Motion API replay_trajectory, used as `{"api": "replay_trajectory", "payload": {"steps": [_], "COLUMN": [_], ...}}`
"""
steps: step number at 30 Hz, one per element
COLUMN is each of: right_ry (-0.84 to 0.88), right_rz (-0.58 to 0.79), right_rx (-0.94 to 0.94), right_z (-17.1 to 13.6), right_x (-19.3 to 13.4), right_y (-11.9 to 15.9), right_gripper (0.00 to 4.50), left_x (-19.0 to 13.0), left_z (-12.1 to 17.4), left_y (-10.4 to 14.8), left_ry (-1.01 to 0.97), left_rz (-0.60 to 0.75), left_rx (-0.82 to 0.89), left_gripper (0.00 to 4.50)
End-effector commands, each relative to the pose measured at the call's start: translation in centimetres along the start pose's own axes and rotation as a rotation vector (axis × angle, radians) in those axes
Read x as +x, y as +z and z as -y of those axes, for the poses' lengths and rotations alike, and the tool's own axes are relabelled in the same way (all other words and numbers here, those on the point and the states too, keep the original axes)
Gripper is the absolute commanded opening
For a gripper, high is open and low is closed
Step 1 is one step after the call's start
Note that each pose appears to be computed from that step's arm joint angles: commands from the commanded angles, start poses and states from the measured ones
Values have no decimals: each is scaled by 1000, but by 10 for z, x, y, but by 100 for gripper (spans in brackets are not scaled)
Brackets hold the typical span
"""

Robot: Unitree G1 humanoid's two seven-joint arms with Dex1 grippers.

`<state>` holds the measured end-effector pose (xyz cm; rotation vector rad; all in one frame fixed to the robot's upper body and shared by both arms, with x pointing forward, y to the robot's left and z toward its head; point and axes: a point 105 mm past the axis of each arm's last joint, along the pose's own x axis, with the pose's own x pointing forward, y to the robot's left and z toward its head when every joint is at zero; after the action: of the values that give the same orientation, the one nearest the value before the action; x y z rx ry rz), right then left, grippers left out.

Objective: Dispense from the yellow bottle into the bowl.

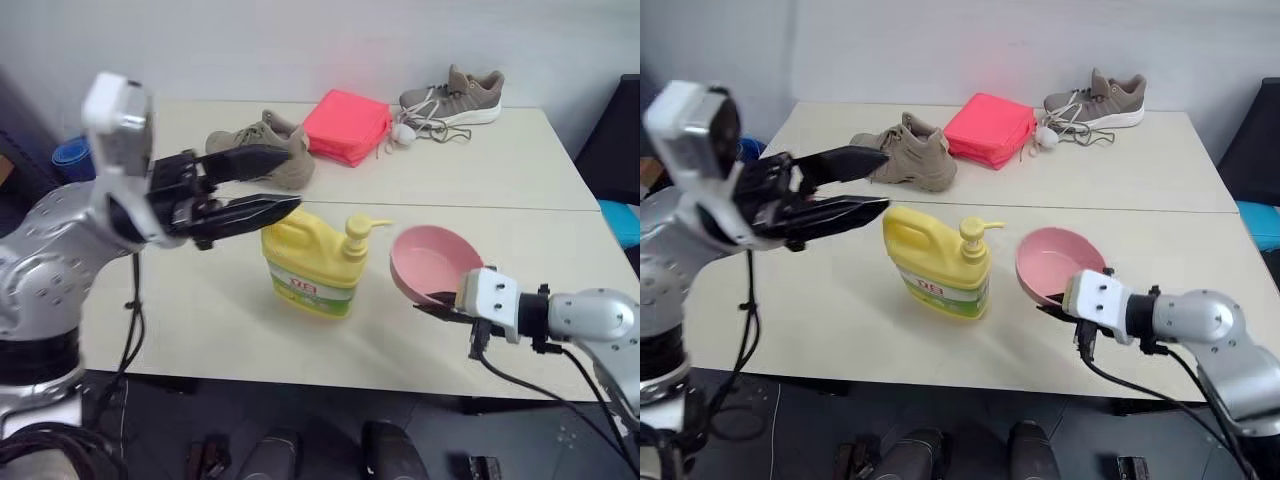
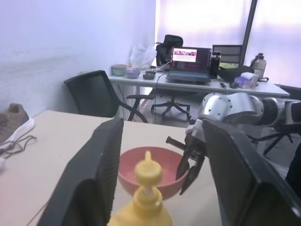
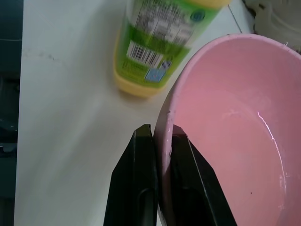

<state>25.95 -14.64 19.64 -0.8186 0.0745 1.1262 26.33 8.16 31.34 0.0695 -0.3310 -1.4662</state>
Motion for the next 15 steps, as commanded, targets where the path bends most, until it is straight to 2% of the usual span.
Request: {"api": "replay_trajectory", "payload": {"steps": [1, 6, 10, 15], "right_ry": [66, 87, 116, 149], "right_rz": [8, -19, -1, 7], "right_rx": [-34, -92, -113, -118], "right_z": [-2, 10, 12, 11], "right_x": [-4, -9, -5, 0], "right_y": [22, 33, 46, 52], "right_gripper": [0, 0, 0, 0], "left_x": [13, 28, 33, 39], "left_z": [-5, -15, -9, -1], "left_y": [-8, -34, -49, -53], "left_ry": [-18, 9, -27, -64], "left_rz": [-56, -148, -195, -195], "left_rx": [45, 46, 30, 33], "left_gripper": [159, 2, 2, 2]}}
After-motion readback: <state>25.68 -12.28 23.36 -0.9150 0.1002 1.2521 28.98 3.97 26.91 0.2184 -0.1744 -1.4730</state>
